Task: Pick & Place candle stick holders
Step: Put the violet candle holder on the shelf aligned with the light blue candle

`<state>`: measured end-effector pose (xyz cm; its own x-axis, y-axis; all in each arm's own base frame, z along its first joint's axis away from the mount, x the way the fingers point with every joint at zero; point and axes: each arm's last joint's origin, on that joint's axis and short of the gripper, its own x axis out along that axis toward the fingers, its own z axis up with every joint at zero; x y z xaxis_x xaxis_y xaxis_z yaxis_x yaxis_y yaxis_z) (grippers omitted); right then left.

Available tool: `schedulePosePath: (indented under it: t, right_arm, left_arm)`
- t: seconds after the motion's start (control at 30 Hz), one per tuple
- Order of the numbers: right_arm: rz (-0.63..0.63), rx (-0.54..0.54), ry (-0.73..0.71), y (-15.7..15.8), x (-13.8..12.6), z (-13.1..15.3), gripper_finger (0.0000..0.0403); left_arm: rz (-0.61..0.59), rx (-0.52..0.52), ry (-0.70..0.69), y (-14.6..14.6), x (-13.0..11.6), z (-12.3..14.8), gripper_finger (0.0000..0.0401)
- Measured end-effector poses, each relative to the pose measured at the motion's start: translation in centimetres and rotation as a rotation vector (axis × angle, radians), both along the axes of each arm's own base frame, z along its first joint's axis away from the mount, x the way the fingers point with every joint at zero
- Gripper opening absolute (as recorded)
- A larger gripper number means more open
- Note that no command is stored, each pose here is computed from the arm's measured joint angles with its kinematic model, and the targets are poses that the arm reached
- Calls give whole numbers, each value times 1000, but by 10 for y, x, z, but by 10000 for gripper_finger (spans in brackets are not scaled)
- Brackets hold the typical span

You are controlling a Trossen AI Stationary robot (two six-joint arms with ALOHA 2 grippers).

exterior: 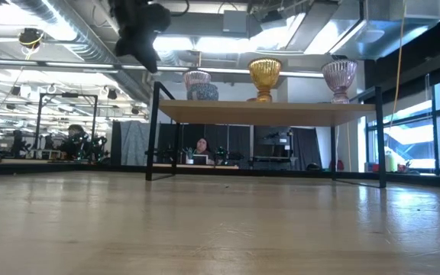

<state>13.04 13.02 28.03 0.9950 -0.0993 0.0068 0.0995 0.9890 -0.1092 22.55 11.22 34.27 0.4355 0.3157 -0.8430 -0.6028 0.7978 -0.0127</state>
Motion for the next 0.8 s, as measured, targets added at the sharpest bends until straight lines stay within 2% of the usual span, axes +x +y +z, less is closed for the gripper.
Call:
schedulePosePath:
  t: [0.27, 0.5, 0.8]
  right_arm:
    - [5, -27, 23, 1, -1, -3, 5]
    - [6, -24, 23, 1, -1, -3, 5]
    - [6, -24, 23, 1, -1, -3, 5]
  left_arm:
    - [-18, 75, -83, -3, -9, -21, 1]
    - [-40, 151, -186, 3, 3, -28, 1]
    - [7, 178, -185, 12, 8, -32, 1]
